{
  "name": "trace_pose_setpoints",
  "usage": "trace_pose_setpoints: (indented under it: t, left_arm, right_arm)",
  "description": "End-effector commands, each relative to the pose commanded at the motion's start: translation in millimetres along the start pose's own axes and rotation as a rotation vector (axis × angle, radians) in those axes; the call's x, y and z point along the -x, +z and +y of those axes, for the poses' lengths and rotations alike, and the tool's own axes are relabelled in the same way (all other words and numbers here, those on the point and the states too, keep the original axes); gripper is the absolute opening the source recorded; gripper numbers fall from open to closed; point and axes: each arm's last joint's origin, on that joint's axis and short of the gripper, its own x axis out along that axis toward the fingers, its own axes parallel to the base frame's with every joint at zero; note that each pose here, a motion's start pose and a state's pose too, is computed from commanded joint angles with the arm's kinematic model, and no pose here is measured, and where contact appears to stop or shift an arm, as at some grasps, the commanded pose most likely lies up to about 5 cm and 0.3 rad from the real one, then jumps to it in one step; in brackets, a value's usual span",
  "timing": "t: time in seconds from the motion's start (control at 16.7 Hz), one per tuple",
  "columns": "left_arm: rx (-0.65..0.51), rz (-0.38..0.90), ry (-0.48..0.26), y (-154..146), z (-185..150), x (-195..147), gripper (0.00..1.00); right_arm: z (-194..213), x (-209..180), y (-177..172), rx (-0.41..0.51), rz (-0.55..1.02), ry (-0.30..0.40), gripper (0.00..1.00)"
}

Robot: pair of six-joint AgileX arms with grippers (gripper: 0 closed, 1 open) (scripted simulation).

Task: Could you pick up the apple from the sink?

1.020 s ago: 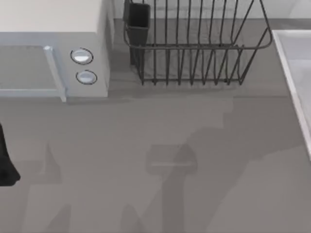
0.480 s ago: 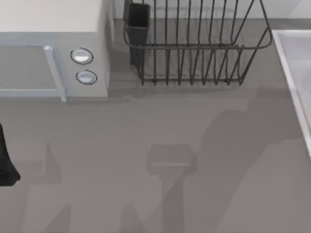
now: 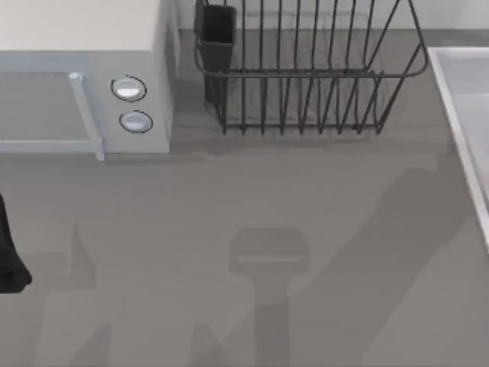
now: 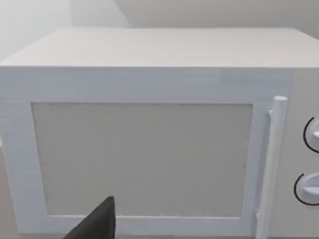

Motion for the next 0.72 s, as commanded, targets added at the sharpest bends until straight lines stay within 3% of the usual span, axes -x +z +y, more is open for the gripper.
trace_pose_setpoints:
  t: [0.3, 0.6, 0.72]
  left_arm:
    - [0.0, 0.0, 0.0, 0, 0, 0, 1.0]
    - [0.0, 0.0, 0.0, 0, 0, 0, 1.0]
    - [0.0, 0.0, 0.0, 0, 0, 0, 1.0]
  right_arm:
    - [1, -70, -7, -0.002, 0.0, 0.0, 1.0]
    - [1, -78, -9, -0.003, 0.006, 0.002, 1.0]
    - [1, -78, -9, -0.003, 0.006, 0.002, 0.85]
